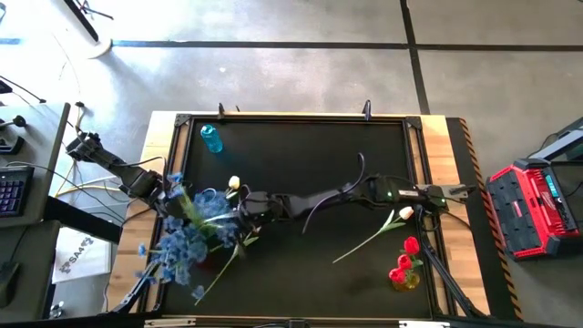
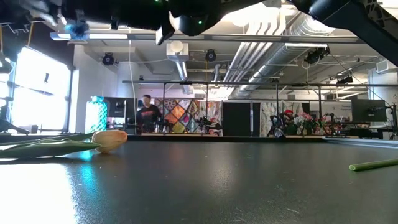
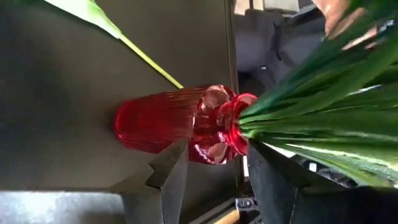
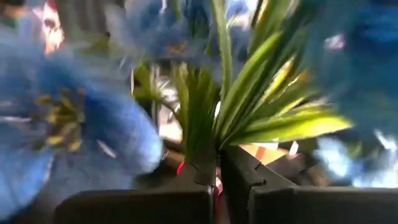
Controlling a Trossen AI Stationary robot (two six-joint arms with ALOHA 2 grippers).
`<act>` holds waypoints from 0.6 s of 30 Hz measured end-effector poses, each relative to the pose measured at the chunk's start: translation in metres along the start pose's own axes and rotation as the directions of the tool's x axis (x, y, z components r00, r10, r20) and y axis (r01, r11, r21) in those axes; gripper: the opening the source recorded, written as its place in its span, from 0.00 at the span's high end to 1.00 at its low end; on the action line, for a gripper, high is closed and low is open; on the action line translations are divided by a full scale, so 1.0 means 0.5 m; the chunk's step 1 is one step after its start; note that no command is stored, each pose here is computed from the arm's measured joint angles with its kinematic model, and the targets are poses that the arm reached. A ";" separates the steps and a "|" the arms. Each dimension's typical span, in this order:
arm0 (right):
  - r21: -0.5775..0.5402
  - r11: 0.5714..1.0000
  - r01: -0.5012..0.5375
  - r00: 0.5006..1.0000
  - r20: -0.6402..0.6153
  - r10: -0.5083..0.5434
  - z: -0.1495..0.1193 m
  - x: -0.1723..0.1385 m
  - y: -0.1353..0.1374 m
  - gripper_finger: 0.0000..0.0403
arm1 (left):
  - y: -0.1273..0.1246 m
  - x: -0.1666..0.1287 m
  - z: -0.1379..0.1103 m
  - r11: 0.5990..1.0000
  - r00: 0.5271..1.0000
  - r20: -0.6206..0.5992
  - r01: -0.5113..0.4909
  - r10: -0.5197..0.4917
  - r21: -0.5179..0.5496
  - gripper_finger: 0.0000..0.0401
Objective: Sort flowers into vase by color
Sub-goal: Put the blue flowers into the red vase
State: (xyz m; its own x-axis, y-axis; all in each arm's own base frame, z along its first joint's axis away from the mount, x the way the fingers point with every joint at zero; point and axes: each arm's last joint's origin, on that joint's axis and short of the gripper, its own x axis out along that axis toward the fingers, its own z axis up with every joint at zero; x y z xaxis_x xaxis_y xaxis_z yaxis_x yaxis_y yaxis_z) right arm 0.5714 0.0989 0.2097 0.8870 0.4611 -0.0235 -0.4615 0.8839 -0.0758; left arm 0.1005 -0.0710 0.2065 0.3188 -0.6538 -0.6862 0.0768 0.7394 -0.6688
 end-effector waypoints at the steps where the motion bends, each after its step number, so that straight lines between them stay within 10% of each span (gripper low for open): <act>1: -0.009 1.000 -0.011 1.000 -0.016 0.011 0.000 0.003 0.003 1.00 | 0.000 0.000 0.001 1.000 1.000 0.006 -0.005 0.005 0.000 0.63; 18: -0.070 0.997 -0.036 0.995 -0.091 0.030 0.025 0.013 0.022 1.00 | -0.002 0.000 0.008 1.000 0.997 0.074 -0.027 0.026 0.012 0.63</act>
State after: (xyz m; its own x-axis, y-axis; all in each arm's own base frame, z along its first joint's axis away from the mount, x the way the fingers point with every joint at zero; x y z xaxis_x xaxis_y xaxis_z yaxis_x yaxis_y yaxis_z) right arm 0.5721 0.1128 0.2214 0.8705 0.4783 -0.1161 -0.4912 0.8591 -0.1440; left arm 0.1044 -0.0710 0.2081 0.3899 -0.6203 -0.6806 0.0790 0.7589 -0.6465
